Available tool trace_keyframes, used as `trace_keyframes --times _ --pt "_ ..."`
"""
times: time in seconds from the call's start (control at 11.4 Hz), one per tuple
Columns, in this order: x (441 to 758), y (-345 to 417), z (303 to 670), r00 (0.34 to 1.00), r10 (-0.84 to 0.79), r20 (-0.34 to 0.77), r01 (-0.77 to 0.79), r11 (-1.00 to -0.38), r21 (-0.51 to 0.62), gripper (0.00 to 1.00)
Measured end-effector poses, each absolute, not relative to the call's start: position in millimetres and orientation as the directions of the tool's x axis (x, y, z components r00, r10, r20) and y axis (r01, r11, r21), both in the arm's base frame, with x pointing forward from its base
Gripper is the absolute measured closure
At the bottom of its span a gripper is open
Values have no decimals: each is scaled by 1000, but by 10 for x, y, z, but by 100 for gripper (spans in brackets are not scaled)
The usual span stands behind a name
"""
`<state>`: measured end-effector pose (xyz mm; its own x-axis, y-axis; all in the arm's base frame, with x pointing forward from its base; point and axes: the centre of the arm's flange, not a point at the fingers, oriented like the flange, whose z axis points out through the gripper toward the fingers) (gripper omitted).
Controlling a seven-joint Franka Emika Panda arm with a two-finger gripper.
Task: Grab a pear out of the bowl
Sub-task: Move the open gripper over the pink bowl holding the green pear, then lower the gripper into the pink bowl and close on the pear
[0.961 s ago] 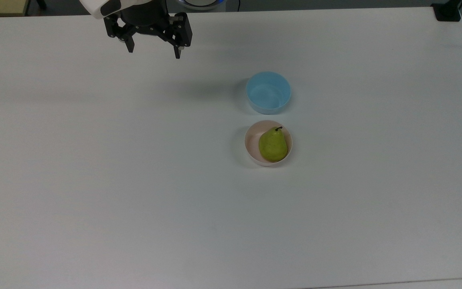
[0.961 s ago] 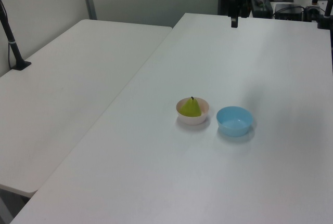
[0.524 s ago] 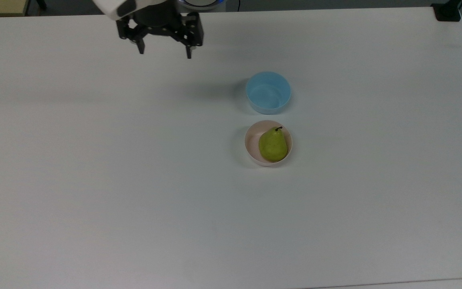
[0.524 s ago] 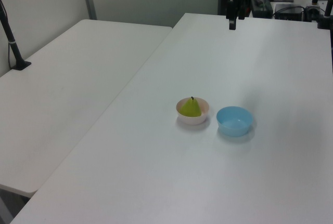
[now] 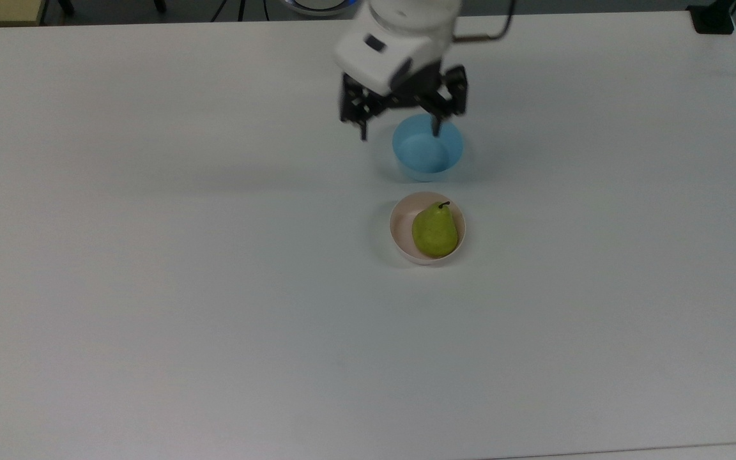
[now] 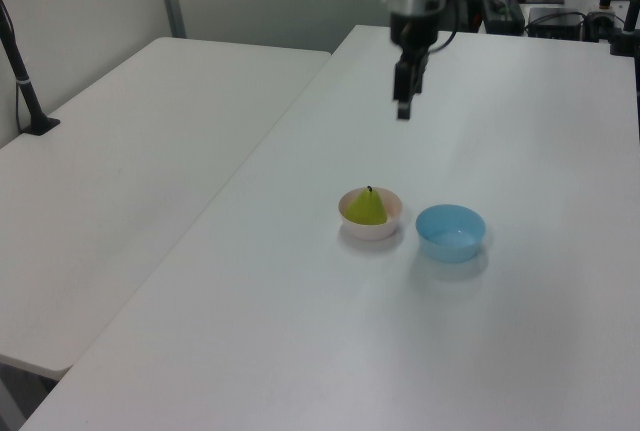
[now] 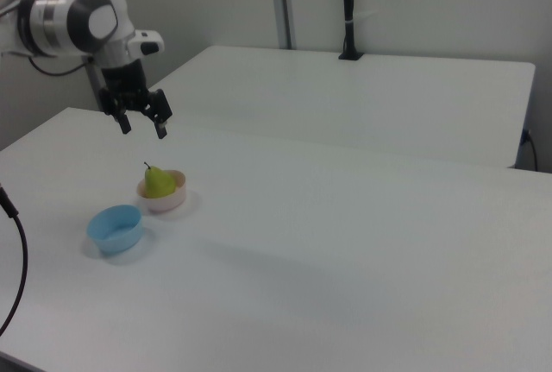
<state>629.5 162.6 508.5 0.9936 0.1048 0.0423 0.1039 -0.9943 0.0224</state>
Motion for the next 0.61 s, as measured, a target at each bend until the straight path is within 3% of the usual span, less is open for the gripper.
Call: trace_keyframes --times 0.35,0.61 --pt "6568 2126 4210 990 128 65 126 -991 33 0" --pt "6622 2306 3750 988 151 42 149 -988 45 0"
